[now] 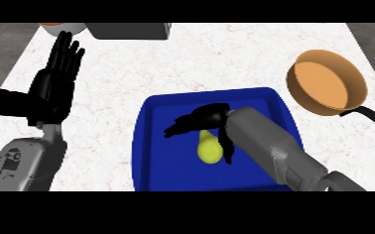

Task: Pick the pear from the tray and place it in the pot

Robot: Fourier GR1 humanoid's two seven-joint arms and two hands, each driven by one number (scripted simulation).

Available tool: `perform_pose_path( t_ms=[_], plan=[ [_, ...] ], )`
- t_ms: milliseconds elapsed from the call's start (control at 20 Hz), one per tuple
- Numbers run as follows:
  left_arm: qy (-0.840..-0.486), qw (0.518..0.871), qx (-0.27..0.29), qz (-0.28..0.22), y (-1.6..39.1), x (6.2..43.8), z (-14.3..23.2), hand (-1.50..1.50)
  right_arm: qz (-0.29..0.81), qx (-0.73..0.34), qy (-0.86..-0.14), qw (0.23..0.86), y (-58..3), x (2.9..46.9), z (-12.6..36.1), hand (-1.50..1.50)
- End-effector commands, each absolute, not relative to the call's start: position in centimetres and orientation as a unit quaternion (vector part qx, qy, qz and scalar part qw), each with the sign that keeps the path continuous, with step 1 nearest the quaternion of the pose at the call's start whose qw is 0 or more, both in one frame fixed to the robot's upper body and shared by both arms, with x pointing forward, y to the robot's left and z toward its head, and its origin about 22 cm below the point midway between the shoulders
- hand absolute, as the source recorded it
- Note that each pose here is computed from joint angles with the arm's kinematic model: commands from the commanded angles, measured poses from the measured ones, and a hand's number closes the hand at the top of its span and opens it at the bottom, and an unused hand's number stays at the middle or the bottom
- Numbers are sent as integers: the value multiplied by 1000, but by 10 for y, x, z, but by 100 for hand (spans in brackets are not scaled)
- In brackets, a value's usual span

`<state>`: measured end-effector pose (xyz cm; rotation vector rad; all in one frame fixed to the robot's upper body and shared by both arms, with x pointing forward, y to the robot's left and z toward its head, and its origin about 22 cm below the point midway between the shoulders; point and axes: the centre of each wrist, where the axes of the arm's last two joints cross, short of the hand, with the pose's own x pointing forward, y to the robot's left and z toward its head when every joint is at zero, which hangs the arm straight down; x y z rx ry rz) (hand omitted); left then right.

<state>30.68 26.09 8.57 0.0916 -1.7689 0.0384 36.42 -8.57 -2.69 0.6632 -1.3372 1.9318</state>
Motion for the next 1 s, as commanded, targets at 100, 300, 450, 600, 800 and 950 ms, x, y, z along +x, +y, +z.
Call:
perform_pose_path(
  t_ms=[100, 300, 450, 600, 800, 950],
  plan=[
    [-776, 629, 44, 17, 244, 307, 70, 0, 734, 357, -507, 277, -81, 343, -47, 150],
    [-770, 636, 51, 23, 277, 308, 95, 0, 712, 363, -540, 263, -71, 340, -39, 150],
    [-766, 641, 43, 21, 274, 301, 75, 0, 710, 360, -546, 260, -80, 340, -39, 150],
    [-768, 637, 49, 29, 272, 301, 76, 0, 718, 350, -546, 253, -82, 334, -37, 150],
    [-772, 635, 41, 15, 283, 298, 73, 0, 700, 295, -597, 258, -86, 348, -25, 150],
    [-775, 630, 34, 21, 263, 307, 83, 0, 673, 159, -624, 363, -91, 383, 5, 150]
  ],
)
